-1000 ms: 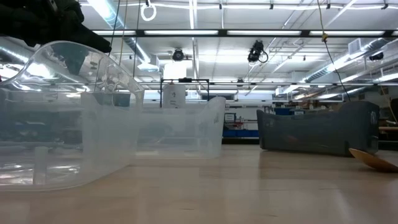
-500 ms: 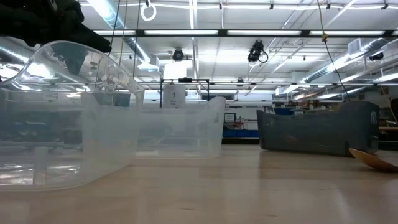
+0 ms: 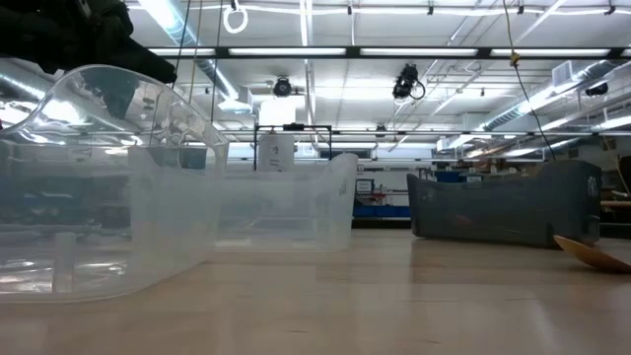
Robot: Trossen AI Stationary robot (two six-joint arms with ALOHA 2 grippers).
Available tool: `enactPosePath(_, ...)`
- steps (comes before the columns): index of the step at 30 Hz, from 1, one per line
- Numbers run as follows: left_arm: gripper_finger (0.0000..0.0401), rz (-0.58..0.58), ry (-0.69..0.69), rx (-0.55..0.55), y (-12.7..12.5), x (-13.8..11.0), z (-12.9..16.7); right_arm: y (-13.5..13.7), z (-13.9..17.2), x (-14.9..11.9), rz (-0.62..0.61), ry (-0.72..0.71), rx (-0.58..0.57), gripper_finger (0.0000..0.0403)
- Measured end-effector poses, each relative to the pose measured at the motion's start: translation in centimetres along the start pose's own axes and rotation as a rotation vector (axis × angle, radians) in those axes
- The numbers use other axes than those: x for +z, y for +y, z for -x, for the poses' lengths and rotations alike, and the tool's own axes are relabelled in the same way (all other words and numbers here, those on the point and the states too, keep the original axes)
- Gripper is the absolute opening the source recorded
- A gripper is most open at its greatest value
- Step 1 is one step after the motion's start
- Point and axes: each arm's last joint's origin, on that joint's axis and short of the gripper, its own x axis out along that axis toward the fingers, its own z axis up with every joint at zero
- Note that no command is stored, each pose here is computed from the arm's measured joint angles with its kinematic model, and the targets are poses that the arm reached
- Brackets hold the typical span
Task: Sort silverware by color (type)
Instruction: Put the blue spoon into the black transparent bin
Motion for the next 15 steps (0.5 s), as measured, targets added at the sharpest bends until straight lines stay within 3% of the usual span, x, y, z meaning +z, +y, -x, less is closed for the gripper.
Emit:
enactPosePath(7, 0.0062, 0.0, 0.0, 0.0, 0.0, 0.0, 0.0, -0.09, 0.06, 0.24, 0.028, -0.033, 0.001, 0.0024)
enactPosePath(15, 0.0062, -0.001, 0.0, 0.0, 0.0, 0.0, 0.0, -0.12, 0.11, 0.23, 0.024, -0.028, -0.01, 0.0021)
